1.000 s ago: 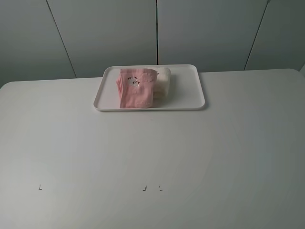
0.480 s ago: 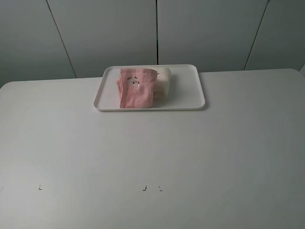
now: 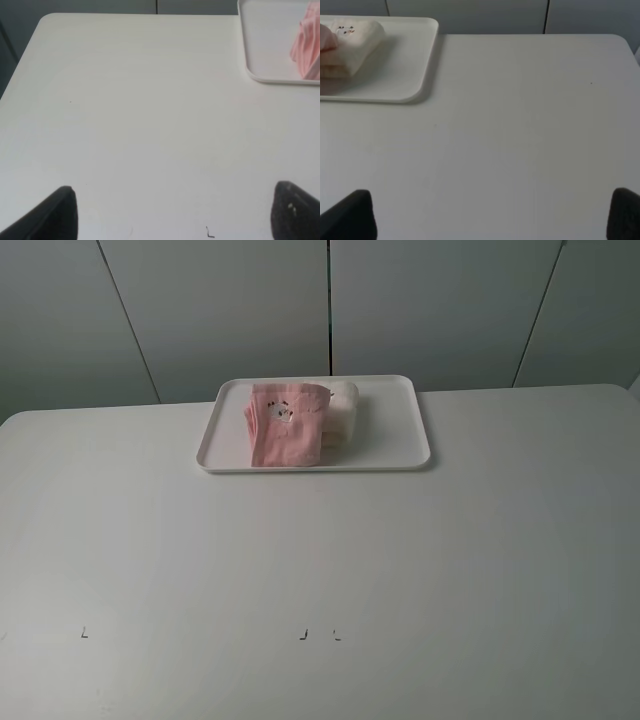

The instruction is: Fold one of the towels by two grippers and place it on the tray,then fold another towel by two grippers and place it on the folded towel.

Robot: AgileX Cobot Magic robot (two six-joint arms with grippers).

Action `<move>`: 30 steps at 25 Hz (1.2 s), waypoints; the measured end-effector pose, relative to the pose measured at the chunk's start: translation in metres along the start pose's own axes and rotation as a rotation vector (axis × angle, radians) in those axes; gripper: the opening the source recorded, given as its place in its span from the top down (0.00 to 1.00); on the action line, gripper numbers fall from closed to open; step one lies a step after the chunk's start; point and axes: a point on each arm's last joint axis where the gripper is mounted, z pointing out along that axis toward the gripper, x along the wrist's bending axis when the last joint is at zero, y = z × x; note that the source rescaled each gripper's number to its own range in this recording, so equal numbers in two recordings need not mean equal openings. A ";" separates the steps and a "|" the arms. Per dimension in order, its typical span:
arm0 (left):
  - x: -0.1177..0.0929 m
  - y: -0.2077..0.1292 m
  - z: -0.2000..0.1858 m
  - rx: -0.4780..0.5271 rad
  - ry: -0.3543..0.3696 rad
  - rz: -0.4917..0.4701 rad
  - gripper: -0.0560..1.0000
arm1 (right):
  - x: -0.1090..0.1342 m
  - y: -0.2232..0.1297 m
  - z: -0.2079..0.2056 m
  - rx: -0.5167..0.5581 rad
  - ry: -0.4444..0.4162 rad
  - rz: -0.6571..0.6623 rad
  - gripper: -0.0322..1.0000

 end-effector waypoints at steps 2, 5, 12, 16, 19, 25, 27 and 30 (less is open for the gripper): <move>0.000 0.000 0.000 0.000 0.000 0.000 0.01 | 0.000 0.000 0.000 0.000 0.000 0.000 0.00; 0.000 0.000 0.000 0.000 0.000 0.000 0.01 | 0.000 0.000 0.000 0.000 0.000 0.000 0.00; 0.000 0.000 0.000 0.000 0.000 0.000 0.01 | 0.000 0.000 0.000 0.000 0.000 0.000 0.00; 0.000 0.000 0.000 0.000 0.000 0.000 0.01 | 0.000 0.000 0.000 0.000 0.000 0.000 0.00; 0.000 0.000 0.000 0.000 0.000 0.000 0.01 | 0.000 0.000 0.000 0.000 0.000 0.000 0.00; 0.000 0.000 0.000 0.000 0.000 0.000 0.01 | 0.000 0.000 0.000 0.000 0.000 0.000 0.00; 0.000 0.000 0.000 0.000 0.000 0.000 0.01 | 0.000 0.000 0.000 0.000 0.000 0.000 0.00; 0.000 0.000 0.000 0.000 0.000 0.000 0.01 | 0.000 0.000 0.000 0.000 0.000 0.000 0.00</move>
